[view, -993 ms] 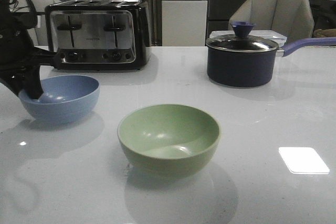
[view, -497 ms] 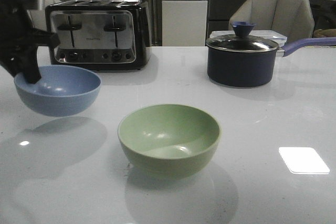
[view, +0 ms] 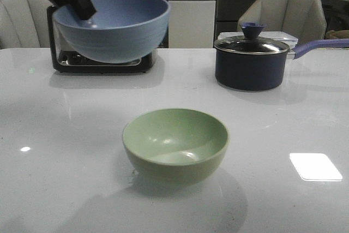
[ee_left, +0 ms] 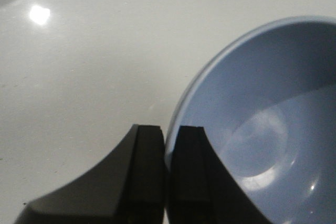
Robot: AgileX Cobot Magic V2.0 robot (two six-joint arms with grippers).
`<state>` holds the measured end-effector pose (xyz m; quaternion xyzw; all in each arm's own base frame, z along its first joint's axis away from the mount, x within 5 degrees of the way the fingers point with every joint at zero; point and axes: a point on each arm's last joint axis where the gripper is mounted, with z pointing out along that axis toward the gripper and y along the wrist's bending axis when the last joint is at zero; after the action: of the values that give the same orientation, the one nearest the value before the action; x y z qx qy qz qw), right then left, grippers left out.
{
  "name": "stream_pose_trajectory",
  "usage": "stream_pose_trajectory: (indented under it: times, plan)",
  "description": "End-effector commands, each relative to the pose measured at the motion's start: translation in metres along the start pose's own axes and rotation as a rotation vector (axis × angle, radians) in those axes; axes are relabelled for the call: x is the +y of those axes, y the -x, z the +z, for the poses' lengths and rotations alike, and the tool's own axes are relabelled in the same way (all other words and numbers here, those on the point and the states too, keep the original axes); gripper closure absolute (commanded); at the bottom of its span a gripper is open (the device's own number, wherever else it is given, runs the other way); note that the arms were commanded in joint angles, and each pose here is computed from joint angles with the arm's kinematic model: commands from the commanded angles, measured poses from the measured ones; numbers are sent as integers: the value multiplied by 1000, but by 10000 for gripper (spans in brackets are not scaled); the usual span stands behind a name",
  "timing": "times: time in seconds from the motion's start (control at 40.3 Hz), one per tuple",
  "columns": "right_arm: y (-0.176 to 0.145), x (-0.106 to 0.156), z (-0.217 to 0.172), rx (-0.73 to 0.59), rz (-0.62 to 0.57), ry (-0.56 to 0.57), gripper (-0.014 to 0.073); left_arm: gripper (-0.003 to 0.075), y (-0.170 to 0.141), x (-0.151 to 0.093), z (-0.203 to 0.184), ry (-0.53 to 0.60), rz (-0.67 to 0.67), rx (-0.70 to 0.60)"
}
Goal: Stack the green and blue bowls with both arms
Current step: 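Grasp and lift the blue bowl with the left gripper, then lower the blue bowl into the green bowl and open the left gripper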
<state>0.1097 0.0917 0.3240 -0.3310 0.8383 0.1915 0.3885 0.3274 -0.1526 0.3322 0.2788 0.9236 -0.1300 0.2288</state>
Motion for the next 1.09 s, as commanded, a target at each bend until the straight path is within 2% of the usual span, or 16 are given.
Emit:
stream_pose_trajectory:
  times: [0.0,0.149,0.447,0.671,0.844,1.068]
  plan:
    - [12,0,-7,-89,-6,-16,160,627,11,-25,-18,-41,50,-91]
    - [12,0,-7,-89,-6,-16,160,627,11,-45,4,-77,94,-44]
    - [12,0,-7,-89,-6,-16,160,627,11,-67,53,-126,127,42]
    - [12,0,-7,-89,-6,-16,160,627,10,-67,80,-117,133,75]
    - [12,0,-7,-89,-6,-16,160,627,8,-59,93,-57,176,104]
    - [12,0,-7,-89,-6,-16,160,627,8,-62,95,-84,152,104]
